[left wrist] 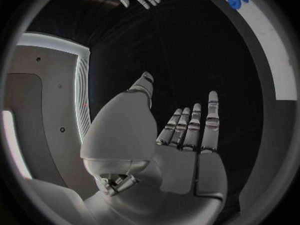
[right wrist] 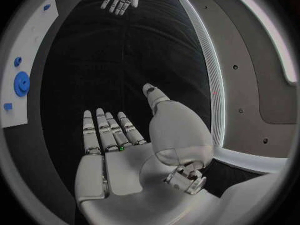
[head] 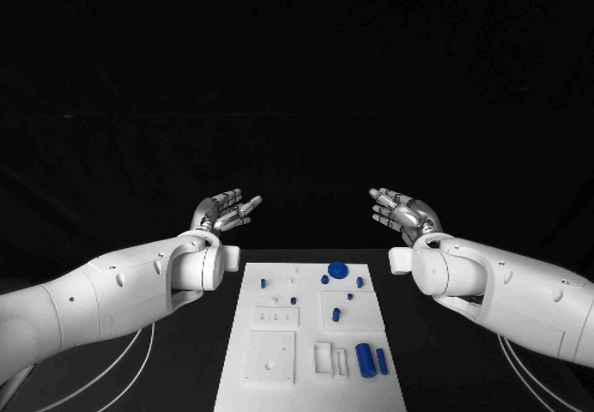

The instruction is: Assemble the parts on the task board

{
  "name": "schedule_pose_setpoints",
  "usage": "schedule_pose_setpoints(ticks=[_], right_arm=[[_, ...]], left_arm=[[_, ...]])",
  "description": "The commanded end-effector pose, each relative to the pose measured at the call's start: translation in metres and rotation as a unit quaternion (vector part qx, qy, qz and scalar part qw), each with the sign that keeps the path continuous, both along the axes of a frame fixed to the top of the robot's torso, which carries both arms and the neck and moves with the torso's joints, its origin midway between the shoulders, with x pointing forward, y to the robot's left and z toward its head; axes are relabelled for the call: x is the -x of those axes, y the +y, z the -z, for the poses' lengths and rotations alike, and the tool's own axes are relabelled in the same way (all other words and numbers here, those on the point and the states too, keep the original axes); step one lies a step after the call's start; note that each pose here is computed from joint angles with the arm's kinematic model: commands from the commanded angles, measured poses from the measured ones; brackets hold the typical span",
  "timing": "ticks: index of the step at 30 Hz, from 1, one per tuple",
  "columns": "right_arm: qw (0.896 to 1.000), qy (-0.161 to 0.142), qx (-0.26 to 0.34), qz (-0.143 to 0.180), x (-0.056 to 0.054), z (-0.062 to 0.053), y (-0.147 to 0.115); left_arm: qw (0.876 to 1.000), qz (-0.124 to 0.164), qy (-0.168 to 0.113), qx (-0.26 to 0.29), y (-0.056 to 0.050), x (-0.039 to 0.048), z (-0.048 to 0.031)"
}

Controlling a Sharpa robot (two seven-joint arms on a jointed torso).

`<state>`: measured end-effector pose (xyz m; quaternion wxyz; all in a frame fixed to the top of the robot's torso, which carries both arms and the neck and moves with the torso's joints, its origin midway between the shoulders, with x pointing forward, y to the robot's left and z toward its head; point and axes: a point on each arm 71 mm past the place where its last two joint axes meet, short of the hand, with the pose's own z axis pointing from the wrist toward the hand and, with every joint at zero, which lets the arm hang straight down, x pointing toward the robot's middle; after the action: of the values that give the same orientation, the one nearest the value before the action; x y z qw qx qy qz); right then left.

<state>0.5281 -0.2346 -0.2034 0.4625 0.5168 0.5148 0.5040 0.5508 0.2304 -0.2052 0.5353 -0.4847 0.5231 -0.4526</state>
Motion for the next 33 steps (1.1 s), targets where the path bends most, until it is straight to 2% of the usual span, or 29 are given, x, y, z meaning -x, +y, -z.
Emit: schedule_pose_setpoints(ticks=[1, 6, 12, 13, 16, 19, 20, 22, 26, 27, 28, 33], right_arm=[[0.993, 0.047, 0.005, -0.106, -0.007, 0.003, 0.006], [0.989, 0.066, 0.012, -0.131, -0.018, -0.002, -0.003], [0.987, 0.074, 0.015, -0.141, -0.022, -0.003, -0.006], [0.974, -0.024, 0.19, -0.125, -0.029, -0.01, -0.018], [0.954, -0.047, 0.262, -0.136, -0.029, -0.011, -0.015], [0.927, -0.064, 0.339, -0.149, -0.029, -0.011, -0.01], [0.921, -0.069, 0.353, -0.151, -0.029, -0.012, -0.009], [0.9, -0.083, 0.398, -0.158, -0.028, -0.012, -0.005], [0.86, -0.111, 0.469, -0.171, -0.026, -0.014, 0.003], [0.843, -0.12, 0.494, -0.177, -0.024, -0.015, 0.006], [0.833, -0.126, 0.509, -0.18, -0.023, -0.016, 0.008], [0.791, -0.149, 0.563, -0.189, -0.019, -0.018, 0.017]], left_arm=[[0.998, 0.041, 0.04, 0.013, 0.0, -0.0132, -0.0027], [0.998, 0.041, 0.044, 0.003, 0.007, -0.0277, -0.0128], [0.998, 0.041, 0.045, 0.0, 0.009, -0.0309, -0.0153], [0.998, 0.053, 0.036, 0.003, 0.006, -0.0258, -0.0172], [0.998, 0.059, 0.029, 0.0, 0.007, -0.0229, -0.0189], [0.997, 0.072, 0.022, -0.009, 0.008, -0.0191, -0.0227], [0.997, 0.076, 0.022, -0.01, 0.008, -0.0182, -0.0238], [0.995, 0.093, 0.023, -0.014, 0.008, -0.0143, -0.0271], [0.992, 0.124, 0.025, -0.015, 0.002, -0.0029, -0.0328], [0.99, 0.135, 0.025, -0.013, -0.002, 0.0026, -0.0346], [0.99, 0.142, 0.025, -0.012, -0.004, 0.0061, -0.0357], [0.986, 0.165, 0.023, -0.004, -0.011, 0.0214, -0.041]])
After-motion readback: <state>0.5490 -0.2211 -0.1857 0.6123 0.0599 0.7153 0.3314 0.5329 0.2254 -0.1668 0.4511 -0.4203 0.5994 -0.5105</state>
